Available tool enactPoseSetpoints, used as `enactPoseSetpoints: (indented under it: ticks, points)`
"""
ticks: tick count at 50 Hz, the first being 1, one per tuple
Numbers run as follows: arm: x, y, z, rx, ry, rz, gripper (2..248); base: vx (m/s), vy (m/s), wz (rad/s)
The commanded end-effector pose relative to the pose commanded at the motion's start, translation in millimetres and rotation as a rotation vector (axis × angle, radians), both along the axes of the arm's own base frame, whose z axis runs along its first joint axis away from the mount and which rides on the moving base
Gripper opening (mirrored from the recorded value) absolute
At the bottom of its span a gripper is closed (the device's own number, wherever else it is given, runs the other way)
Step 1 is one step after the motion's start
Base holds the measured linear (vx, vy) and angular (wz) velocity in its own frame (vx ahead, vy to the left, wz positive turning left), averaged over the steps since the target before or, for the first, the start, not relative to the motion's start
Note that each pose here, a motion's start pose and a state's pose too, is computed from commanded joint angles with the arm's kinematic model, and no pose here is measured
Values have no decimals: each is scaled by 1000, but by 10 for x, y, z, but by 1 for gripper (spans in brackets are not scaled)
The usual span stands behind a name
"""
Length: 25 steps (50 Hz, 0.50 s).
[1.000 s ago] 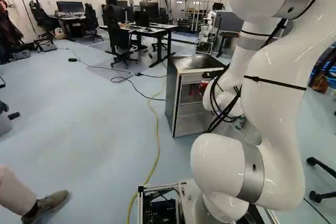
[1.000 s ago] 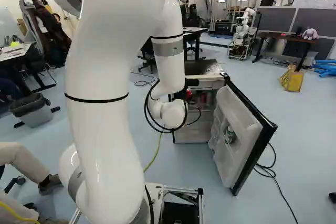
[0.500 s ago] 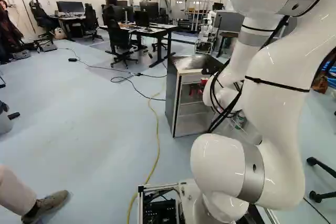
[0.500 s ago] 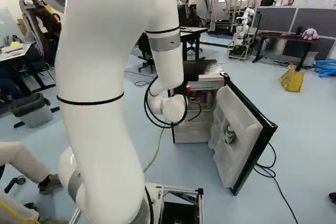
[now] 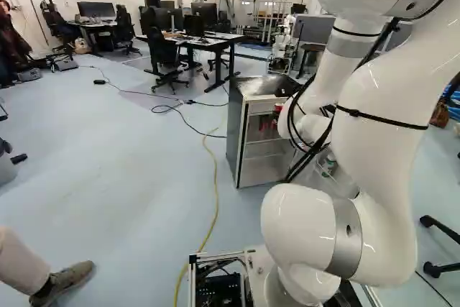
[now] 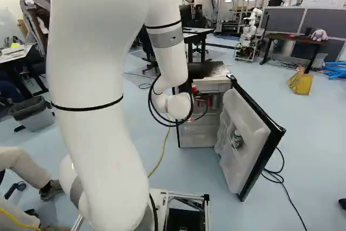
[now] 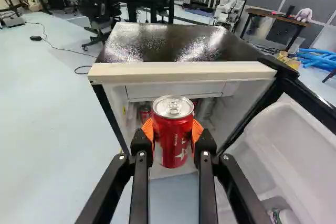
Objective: Grab a drink from the fridge
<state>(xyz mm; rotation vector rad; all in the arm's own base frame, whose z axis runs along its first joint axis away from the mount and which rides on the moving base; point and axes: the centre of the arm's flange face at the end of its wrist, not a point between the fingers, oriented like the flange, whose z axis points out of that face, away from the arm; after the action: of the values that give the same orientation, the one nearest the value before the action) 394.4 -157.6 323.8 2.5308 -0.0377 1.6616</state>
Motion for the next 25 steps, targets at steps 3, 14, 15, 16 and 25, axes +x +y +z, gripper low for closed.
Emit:
enactPoseSetpoints:
  ticks: [3,14,15,16,25]
  points:
    - [14,-1,23,-3,3,1,89,0,0,0]
    - [65,-5,108,-12,9,2,89,0,0,0]
    - [70,-6,117,-13,10,2,89,0,0,0]
    - [74,-6,124,-14,10,2,89,0,0,0]
    - [117,-14,199,-20,11,-3,89,0,0,0]
